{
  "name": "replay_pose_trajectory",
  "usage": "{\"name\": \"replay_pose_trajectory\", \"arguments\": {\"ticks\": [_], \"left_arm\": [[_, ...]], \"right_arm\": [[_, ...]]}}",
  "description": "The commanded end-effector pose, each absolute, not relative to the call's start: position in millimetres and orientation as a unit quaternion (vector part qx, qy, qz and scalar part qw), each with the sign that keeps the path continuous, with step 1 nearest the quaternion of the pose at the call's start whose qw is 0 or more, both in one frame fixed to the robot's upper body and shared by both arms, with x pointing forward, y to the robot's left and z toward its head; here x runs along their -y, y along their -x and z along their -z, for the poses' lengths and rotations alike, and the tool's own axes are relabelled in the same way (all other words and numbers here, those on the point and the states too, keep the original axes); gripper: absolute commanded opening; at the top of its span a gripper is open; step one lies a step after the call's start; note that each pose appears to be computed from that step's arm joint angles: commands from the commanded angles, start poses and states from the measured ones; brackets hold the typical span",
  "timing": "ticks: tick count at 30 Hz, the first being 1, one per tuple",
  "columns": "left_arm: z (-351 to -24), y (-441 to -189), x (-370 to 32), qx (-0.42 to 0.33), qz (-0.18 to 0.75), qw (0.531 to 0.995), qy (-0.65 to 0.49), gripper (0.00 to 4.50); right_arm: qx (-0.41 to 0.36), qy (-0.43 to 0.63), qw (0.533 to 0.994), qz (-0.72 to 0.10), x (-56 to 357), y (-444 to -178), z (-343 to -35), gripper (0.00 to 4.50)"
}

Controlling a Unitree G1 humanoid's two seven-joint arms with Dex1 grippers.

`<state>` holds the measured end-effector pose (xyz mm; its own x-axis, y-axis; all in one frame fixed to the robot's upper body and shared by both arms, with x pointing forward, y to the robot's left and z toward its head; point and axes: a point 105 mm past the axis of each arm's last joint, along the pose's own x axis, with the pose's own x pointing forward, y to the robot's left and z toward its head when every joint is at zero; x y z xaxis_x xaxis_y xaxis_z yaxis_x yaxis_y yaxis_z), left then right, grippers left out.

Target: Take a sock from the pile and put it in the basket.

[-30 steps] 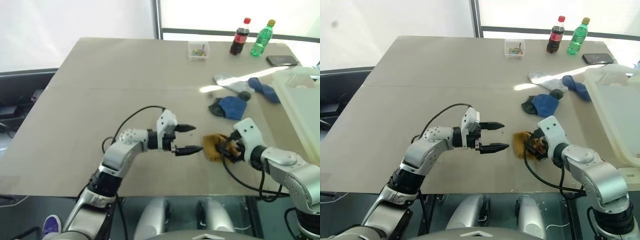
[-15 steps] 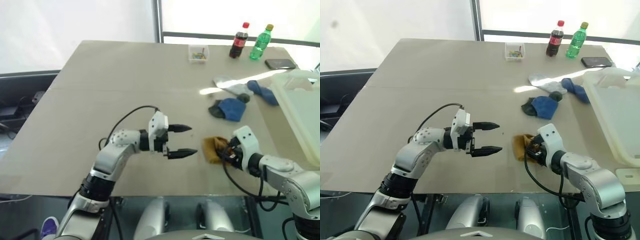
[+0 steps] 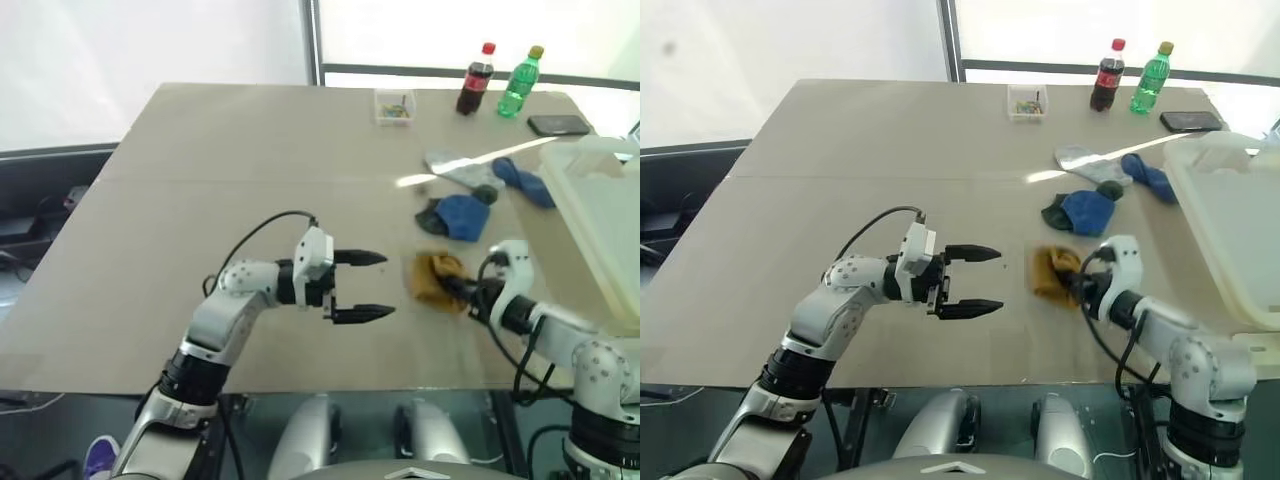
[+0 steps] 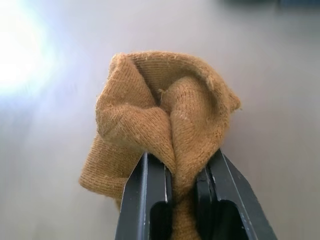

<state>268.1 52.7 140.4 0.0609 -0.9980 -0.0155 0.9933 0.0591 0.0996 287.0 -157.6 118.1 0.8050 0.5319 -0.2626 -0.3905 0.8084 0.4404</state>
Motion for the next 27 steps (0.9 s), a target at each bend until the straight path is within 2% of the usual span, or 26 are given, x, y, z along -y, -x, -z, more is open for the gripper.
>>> {"name": "replay_pose_trajectory", "arguments": {"ticks": [1,3,5,8,10,15,19,23,27], "left_arm": [[-162,-267,-38,0.08,0.682,0.726,-0.032,4.5],[-168,-271,-30,0.095,0.677,0.729,-0.024,4.5],[-179,-276,-20,0.119,0.669,0.734,-0.006,4.5],[-189,-281,-9,0.142,0.662,0.735,0.005,4.5],[-194,-284,-4,0.152,0.659,0.737,0.009,4.5],[-199,-287,2,0.167,0.649,0.742,0.014,4.5],[-205,-291,4,0.176,0.628,0.757,0.024,4.5],[-205,-295,4,0.173,0.608,0.774,0.032,4.5],[-205,-297,4,0.174,0.596,0.783,0.03,4.5]], "right_arm": [[-0.086,-0.208,0.952,-0.206,185,-305,-168,0.03],[-0.037,-0.202,0.966,-0.156,208,-318,-195,0.03],[0.016,-0.198,0.977,-0.073,245,-336,-227,0.03],[0.058,-0.201,0.978,0.023,292,-354,-256,0.03],[0.066,-0.203,0.974,0.077,318,-365,-264,0.03],[0.034,-0.22,0.959,0.178,366,-382,-250,0.03],[-0.006,-0.243,0.946,0.216,389,-389,-223,0.03],[-0.061,-0.257,0.939,0.223,391,-394,-201,0.03],[-0.077,-0.257,0.935,0.23,394,-394,-197,1.81]]}}
